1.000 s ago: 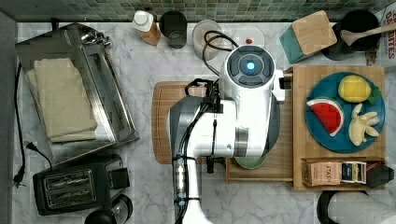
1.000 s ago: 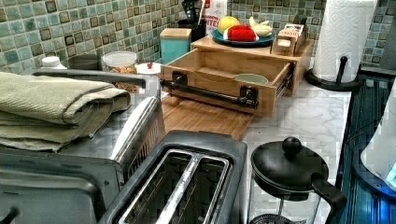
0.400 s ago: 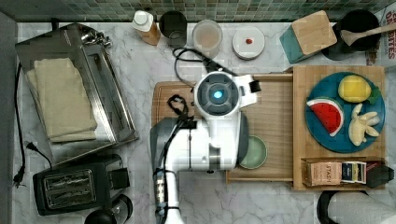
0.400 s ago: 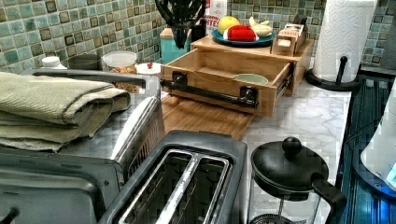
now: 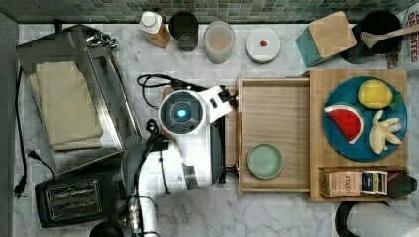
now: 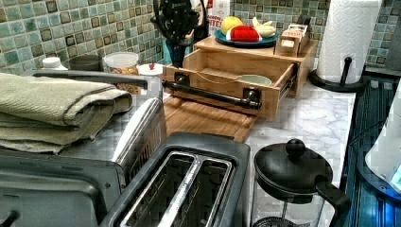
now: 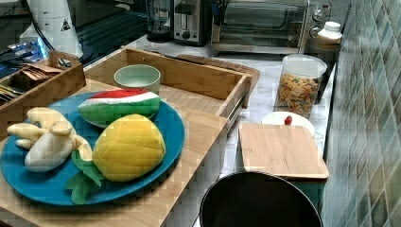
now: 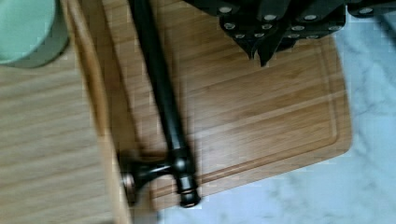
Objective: Close the drawer.
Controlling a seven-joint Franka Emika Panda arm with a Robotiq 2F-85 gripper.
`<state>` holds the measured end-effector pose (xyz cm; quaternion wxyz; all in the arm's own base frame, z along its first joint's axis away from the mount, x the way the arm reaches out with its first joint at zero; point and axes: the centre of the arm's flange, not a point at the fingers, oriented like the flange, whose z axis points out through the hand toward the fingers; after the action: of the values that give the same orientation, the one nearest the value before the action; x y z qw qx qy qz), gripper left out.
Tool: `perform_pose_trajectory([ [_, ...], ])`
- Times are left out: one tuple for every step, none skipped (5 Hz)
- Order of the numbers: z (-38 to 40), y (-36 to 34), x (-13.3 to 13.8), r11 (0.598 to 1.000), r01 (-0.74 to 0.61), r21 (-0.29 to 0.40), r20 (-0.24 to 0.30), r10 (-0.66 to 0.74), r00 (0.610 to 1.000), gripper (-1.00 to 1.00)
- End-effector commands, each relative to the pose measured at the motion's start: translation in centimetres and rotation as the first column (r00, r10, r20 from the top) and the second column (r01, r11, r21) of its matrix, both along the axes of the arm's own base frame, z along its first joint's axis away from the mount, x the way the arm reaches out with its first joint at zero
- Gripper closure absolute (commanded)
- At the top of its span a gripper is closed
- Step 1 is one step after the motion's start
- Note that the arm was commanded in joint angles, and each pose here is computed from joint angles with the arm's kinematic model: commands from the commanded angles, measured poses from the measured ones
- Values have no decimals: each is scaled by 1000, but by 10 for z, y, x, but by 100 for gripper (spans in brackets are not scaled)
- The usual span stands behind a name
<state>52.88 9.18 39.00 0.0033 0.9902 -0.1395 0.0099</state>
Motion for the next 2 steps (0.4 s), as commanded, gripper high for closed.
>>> perform_pose_trajectory([
  [-34, 27, 3, 976, -204, -82, -33, 202, 979, 100],
  [-50, 24, 2, 971, -218, -95, -75, 212, 974, 100],
])
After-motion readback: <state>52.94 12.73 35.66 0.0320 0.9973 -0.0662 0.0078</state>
